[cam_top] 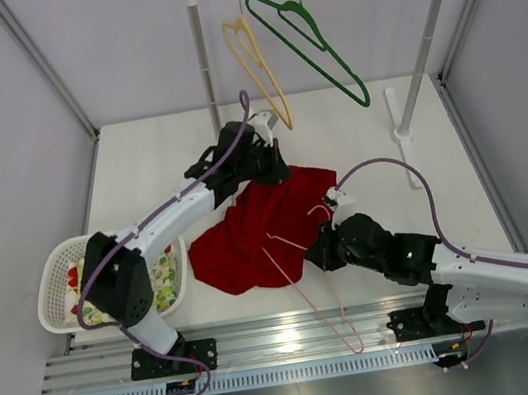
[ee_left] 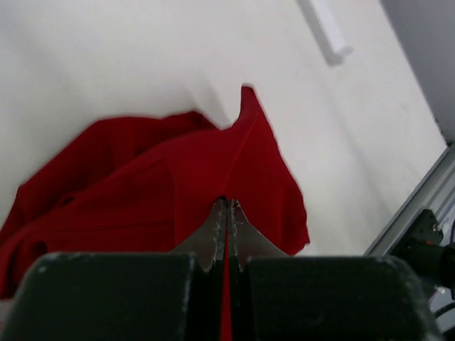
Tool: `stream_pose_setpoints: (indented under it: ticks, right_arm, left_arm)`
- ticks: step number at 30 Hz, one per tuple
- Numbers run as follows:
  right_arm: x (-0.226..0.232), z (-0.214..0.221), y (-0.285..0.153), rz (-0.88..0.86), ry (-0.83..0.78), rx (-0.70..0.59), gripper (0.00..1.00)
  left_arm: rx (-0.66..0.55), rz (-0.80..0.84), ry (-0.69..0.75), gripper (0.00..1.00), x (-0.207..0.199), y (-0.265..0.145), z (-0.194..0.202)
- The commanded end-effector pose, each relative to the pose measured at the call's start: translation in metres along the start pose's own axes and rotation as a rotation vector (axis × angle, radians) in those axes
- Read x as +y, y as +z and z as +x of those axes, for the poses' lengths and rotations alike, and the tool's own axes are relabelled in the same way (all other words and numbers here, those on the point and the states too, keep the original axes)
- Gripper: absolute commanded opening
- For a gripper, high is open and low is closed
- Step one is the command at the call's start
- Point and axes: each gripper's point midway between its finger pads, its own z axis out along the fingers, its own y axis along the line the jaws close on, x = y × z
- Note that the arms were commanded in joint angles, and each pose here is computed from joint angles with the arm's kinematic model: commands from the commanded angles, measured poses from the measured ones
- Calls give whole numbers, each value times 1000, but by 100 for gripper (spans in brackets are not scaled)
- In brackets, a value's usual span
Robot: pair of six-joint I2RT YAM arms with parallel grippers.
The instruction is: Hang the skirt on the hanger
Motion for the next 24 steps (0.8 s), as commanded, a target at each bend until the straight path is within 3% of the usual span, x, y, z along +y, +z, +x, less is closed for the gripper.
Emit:
stream_pose_setpoints:
  ticks: [1,5,9,15,24]
  right_arm:
    - [8,-2,3,-3,4,-13,0]
    - [9,-7,-5,16,-13,-28,0]
    - [1,-17,-24,38,-21,-75,0]
    - [-8,-42,-61,39,-17,-188,0]
    - [-24,-60,-64,137,-44,-262,0]
  left_arm:
    - [-35,-48,-54,0,15,-12,16]
    - [42,-70,-98,0,33,-5,68]
    - [52,-85,-108,0,40,-9,82]
    - [16,-94,-99,0,45,-20,70]
    - [-32,-82,-65,0,39,-27,44]
